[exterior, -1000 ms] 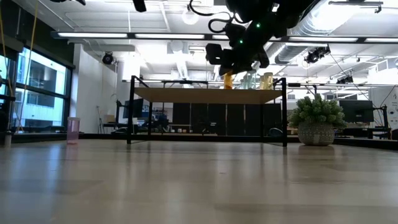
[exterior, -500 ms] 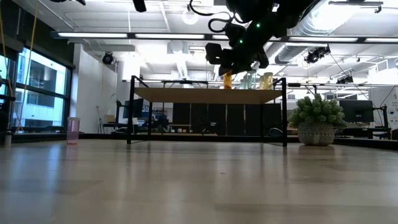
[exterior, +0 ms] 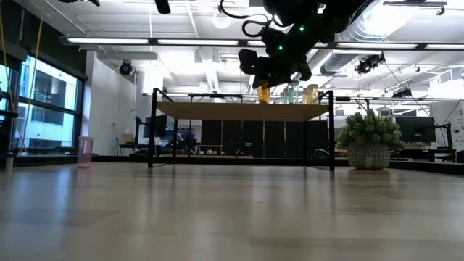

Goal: Pick and place medicine bottles onto shelf by color
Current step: Put the orange pill bottle onto the shelf aligned with the other orange pill bottles, then put the top left pink pill bottle on the shelf

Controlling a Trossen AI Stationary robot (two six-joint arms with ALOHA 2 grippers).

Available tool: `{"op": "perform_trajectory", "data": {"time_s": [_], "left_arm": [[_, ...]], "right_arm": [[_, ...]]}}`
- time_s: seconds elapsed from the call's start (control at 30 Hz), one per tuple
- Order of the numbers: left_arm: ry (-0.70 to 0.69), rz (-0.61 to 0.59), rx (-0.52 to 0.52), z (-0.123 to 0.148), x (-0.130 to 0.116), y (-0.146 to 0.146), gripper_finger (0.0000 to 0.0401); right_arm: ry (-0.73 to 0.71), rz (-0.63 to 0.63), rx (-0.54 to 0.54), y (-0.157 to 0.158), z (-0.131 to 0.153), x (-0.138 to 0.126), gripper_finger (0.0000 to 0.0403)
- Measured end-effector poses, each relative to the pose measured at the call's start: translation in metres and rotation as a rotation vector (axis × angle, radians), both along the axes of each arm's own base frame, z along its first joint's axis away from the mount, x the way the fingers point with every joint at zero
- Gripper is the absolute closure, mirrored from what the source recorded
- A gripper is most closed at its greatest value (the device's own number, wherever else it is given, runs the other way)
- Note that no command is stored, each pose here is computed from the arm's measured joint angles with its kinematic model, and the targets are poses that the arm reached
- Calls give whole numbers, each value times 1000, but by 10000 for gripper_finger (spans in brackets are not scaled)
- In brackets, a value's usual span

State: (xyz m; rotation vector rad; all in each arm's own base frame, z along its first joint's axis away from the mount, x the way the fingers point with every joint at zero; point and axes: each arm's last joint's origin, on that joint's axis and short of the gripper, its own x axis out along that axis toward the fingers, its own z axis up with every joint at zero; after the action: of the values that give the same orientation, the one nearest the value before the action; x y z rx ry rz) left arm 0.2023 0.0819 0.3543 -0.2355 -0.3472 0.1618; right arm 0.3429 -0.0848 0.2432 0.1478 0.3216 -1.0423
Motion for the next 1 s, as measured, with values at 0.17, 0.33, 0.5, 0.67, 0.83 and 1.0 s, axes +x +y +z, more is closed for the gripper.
{"op": "perform_trajectory", "data": {"time_s": [0.17,0.33,0.5,0.67,0.83,1.0], "left_arm": [[0,0,0,0,0,0,146],[0,0,0,0,0,0,146],[0,0,0,0,0,0,146],[0,0,0,0,0,0,146],[3,0,-1,0,0,0,146],[9,0,-4,-1,0,0,146]], "right_arm": [[1,0,0,0,0,0,295],[2,0,0,0,0,0,294],[2,1,-1,0,0,0,267],[-13,-1,9,0,0,0,224],[-16,1,12,0,0,0,193],[-74,10,47,1,4,0,181]]}}
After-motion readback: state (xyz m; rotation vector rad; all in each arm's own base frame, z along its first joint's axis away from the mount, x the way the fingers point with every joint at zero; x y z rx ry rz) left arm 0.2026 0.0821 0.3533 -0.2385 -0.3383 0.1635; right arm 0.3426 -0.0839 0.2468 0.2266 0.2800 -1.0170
